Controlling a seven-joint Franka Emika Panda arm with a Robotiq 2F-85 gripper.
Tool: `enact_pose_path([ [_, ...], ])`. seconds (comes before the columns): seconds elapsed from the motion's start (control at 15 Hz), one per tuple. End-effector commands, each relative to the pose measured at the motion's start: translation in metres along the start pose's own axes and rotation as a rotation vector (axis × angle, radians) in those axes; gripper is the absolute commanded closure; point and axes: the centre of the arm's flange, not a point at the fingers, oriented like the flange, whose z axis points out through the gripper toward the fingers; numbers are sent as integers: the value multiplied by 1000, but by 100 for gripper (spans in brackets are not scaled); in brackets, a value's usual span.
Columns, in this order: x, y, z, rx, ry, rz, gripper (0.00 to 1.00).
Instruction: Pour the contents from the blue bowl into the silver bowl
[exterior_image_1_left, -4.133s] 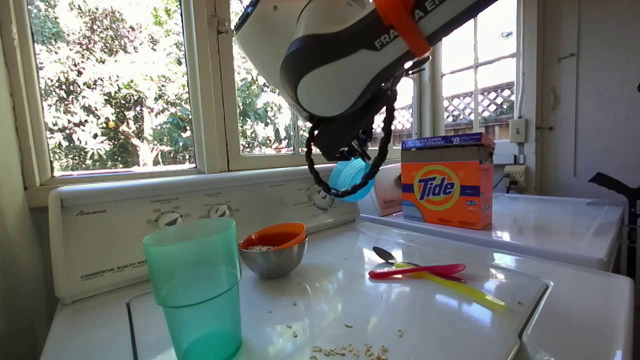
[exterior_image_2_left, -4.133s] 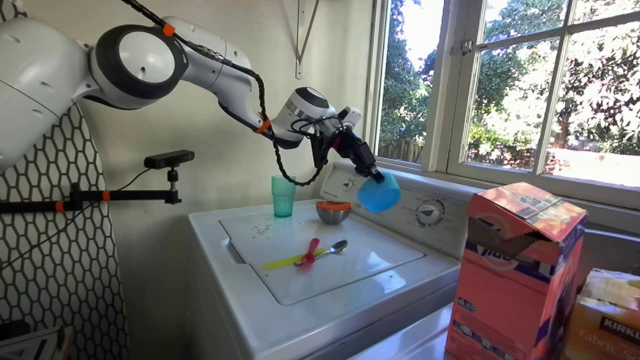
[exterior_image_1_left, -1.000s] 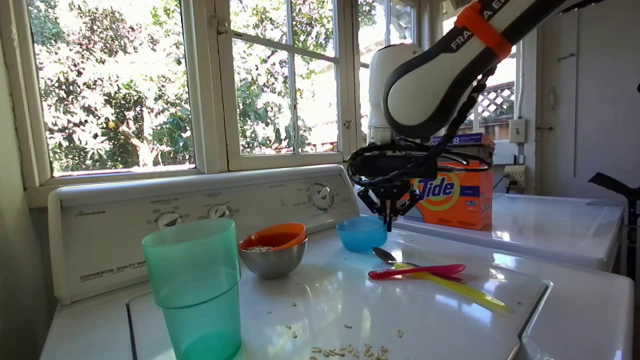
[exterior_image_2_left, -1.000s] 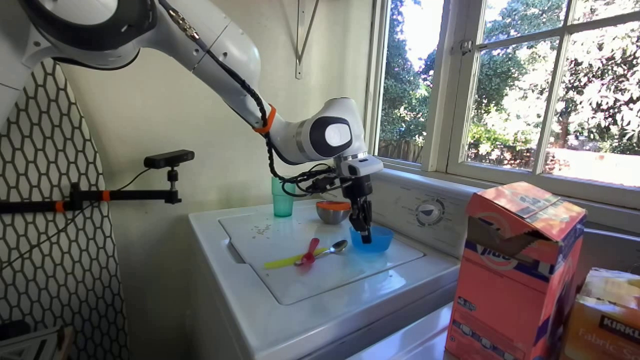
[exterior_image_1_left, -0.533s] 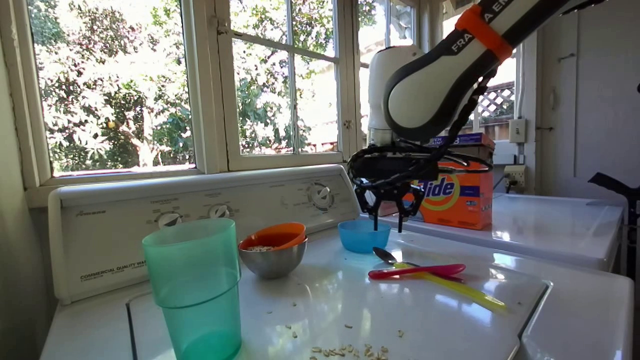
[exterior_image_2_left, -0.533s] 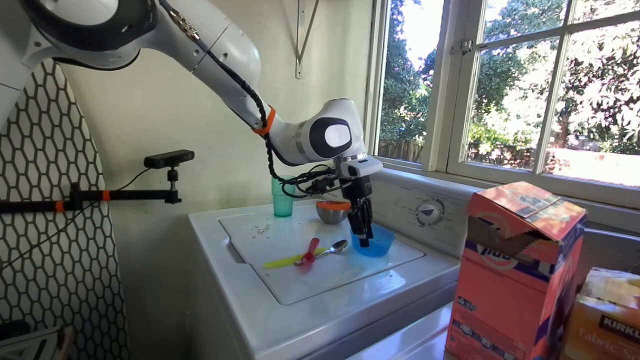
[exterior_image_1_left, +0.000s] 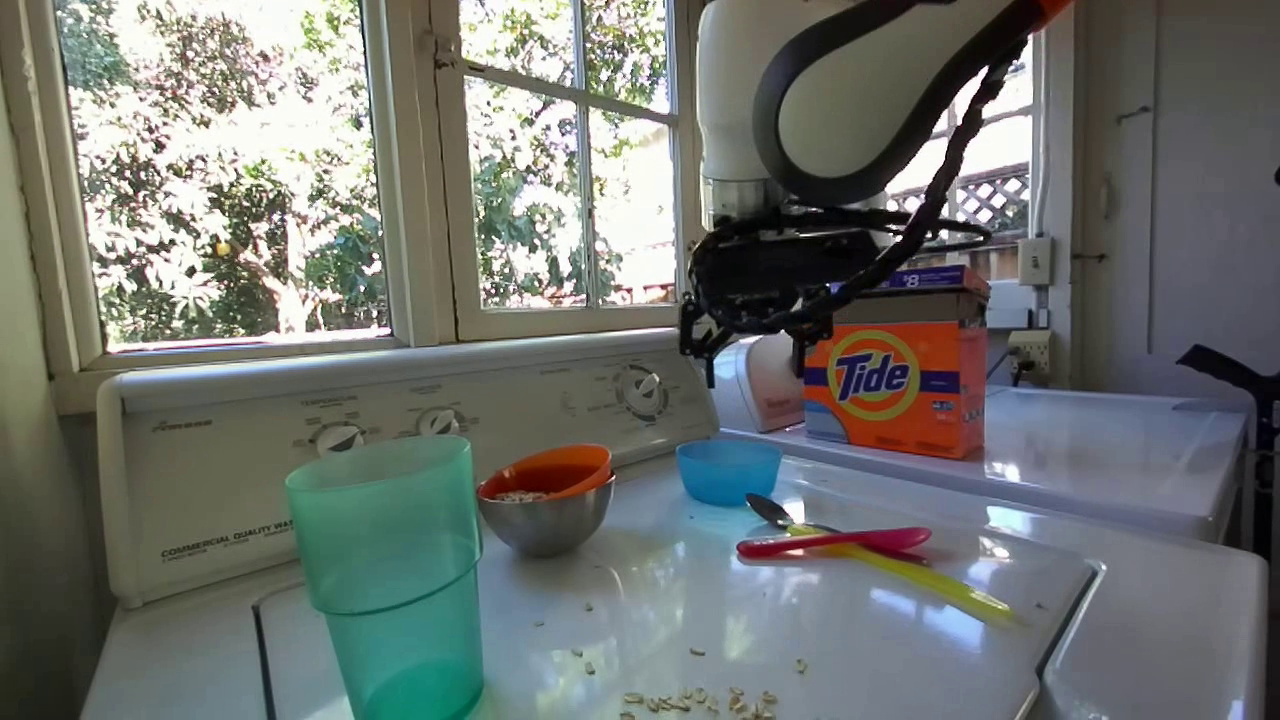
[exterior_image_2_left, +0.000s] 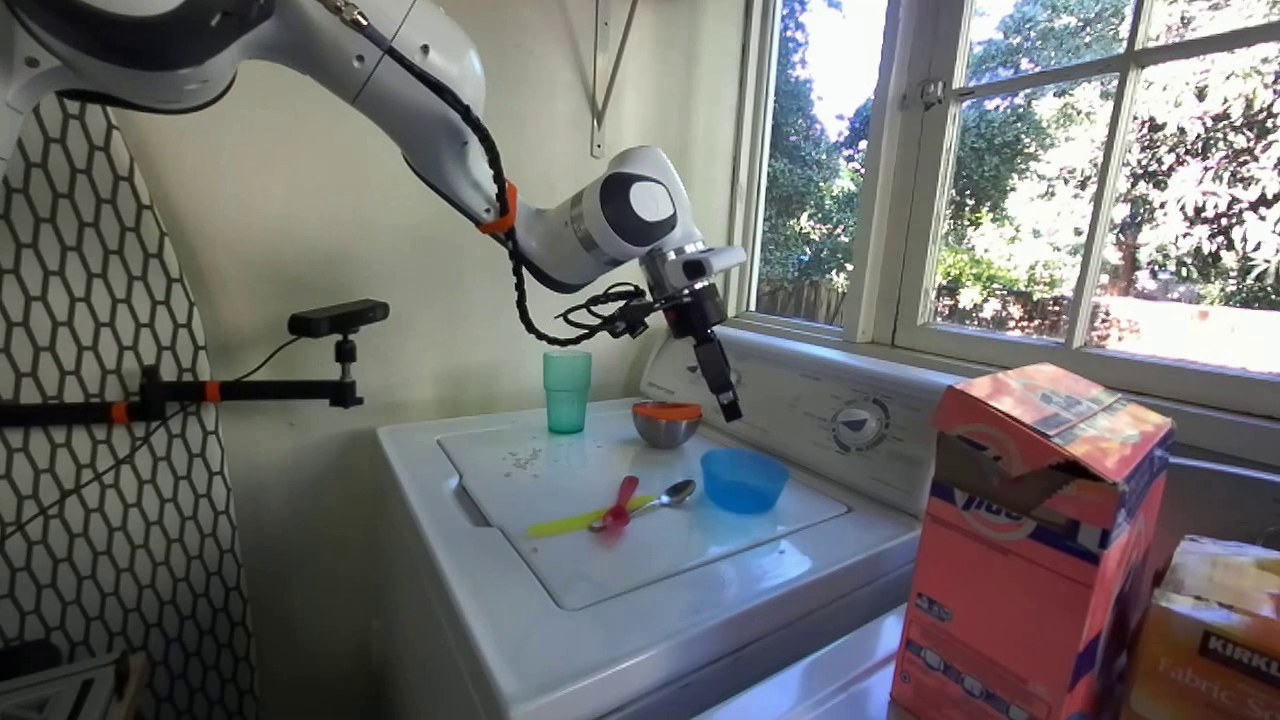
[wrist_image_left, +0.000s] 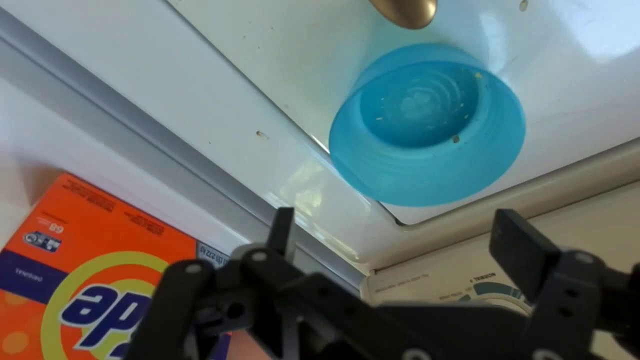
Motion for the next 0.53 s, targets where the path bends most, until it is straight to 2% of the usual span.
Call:
enact_pose_path([
  [0.0, -2, -3, -6, -2, 5, -18, 0],
  [0.27, -8, -12, -13, -25, 32, -40, 0],
  [0.33, -10, -17, -15, -56, 36, -43, 0],
  [0.4, -4, -8, -11, -13, 24, -43, 0],
  [0.47, -5, -9, -12, -13, 25, -45, 0],
])
